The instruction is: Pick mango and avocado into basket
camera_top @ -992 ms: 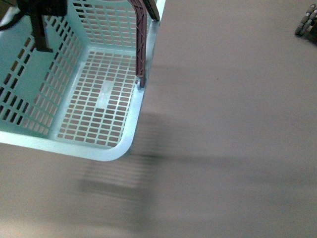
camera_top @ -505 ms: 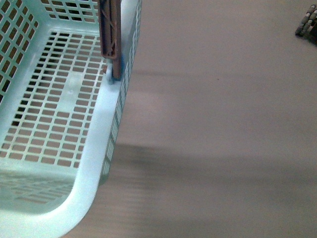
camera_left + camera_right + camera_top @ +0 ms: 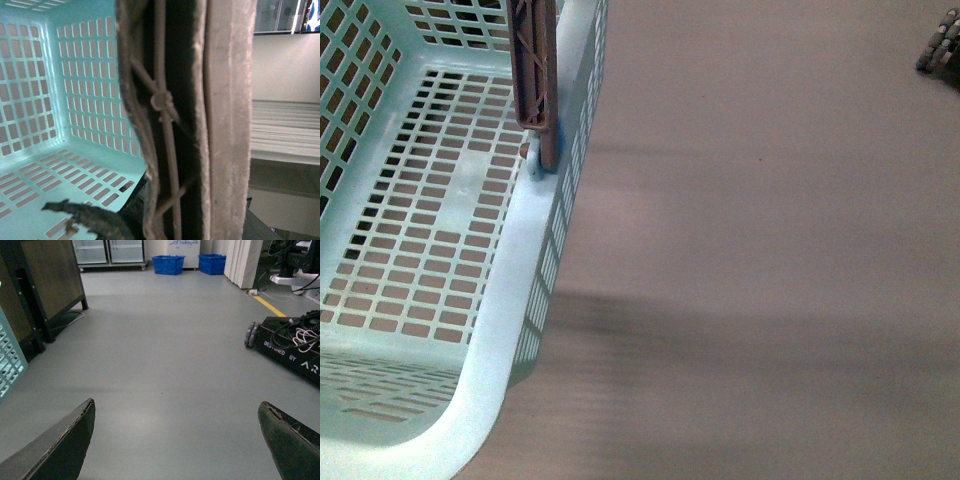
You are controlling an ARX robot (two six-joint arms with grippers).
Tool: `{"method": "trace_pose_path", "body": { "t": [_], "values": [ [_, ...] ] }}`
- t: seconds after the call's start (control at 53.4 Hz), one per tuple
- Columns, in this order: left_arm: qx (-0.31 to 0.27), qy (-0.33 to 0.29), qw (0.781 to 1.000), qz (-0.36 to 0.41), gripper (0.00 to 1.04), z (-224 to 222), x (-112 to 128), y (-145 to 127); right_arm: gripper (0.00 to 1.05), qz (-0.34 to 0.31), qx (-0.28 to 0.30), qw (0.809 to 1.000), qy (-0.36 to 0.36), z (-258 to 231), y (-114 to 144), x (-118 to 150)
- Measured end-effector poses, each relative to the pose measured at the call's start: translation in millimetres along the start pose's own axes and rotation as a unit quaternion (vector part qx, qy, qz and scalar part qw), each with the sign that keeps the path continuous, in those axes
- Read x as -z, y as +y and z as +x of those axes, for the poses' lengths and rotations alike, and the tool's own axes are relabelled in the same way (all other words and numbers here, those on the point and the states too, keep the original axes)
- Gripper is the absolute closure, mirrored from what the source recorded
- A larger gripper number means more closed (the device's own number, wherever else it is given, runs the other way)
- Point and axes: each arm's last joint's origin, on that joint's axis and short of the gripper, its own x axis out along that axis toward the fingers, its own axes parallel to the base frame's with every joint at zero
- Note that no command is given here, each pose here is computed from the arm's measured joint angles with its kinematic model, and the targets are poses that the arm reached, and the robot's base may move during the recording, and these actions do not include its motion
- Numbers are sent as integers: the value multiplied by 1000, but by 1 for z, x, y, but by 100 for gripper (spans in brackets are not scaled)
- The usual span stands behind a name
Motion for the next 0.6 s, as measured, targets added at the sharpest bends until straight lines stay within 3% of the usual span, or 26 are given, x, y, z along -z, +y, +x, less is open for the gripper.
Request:
{"method": "trace_pose_path", "body": {
  "t": [0.599],
  "values": [
    [0, 0, 1000, 0, 89, 0, 0, 0, 9, 0, -1, 1000, 0, 0, 0, 0]
  ]
}}
